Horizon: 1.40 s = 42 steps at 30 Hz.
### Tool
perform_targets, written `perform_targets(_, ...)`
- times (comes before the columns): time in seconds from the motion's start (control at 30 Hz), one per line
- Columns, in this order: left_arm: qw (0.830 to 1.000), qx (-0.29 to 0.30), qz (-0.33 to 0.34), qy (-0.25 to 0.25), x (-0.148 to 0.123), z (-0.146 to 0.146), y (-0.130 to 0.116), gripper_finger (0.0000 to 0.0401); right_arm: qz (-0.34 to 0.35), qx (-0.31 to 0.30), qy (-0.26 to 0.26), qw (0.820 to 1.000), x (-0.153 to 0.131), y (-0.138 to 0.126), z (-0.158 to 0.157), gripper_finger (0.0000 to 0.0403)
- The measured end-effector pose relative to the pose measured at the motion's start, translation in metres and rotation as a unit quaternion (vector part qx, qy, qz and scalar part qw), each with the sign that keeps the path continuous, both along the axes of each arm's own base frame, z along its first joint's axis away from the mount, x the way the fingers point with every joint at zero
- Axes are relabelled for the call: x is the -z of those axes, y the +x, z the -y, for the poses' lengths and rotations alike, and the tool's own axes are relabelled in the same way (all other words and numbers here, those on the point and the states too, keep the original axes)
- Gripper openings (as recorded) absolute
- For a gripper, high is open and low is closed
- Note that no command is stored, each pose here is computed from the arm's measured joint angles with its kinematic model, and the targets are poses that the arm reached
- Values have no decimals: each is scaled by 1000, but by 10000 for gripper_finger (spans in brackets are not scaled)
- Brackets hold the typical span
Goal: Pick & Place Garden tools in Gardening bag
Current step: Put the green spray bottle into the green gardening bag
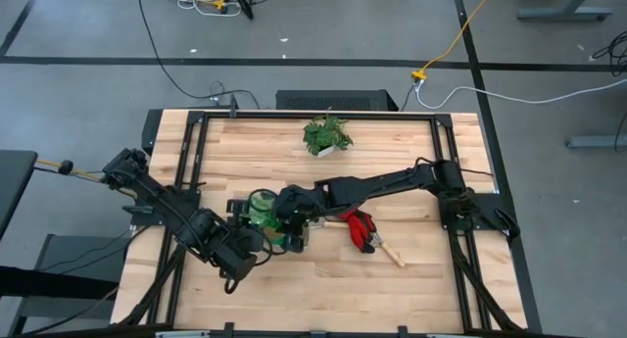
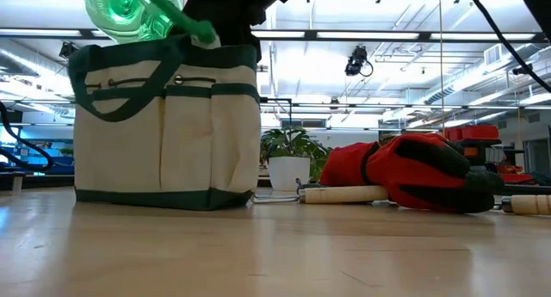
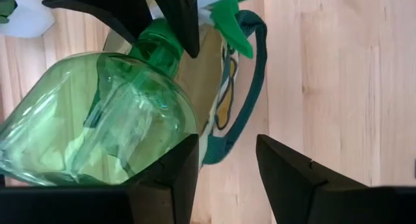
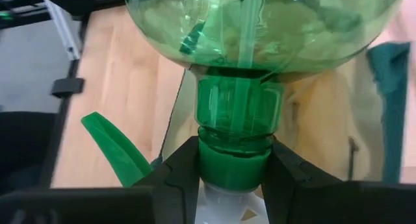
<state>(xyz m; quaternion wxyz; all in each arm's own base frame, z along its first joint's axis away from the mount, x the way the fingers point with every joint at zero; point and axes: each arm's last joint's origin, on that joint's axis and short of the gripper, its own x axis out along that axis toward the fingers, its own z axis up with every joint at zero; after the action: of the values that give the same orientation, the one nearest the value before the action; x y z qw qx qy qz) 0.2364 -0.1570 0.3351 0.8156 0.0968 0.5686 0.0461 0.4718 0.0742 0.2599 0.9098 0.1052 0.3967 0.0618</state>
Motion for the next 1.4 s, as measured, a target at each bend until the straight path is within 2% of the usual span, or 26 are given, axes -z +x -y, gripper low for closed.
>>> perform_targets(0.13, 1000, 0, 1, -1, 0, 0, 0, 163, -19, -15, 47, 999, 1, -1, 5, 115)
perform_targets(0.53, 1000, 0, -1, 2, 0, 0, 0, 163, -52, -36, 106, 992, -1, -6, 19, 120)
perform_targets(0.73, 1000, 0, -1, 3, 0, 0, 0, 163, -68, -37, 114, 990, -6, -8, 19, 141)
perform_targets(0.97, 1000, -2, -3, 1, 0, 0, -1, 163, -61, -42, 111, 991, -19, -8, 19, 146)
perform_targets(1.23, 1000, 0, 0, 1, 0, 1, -1, 163, -67, -40, 114, 990, -19, -9, 18, 150)
perform_targets(1.4, 1000, 1, 1, 3, 0, 2, -2, 163, -68, -53, 117, 989, -19, -9, 17, 169)
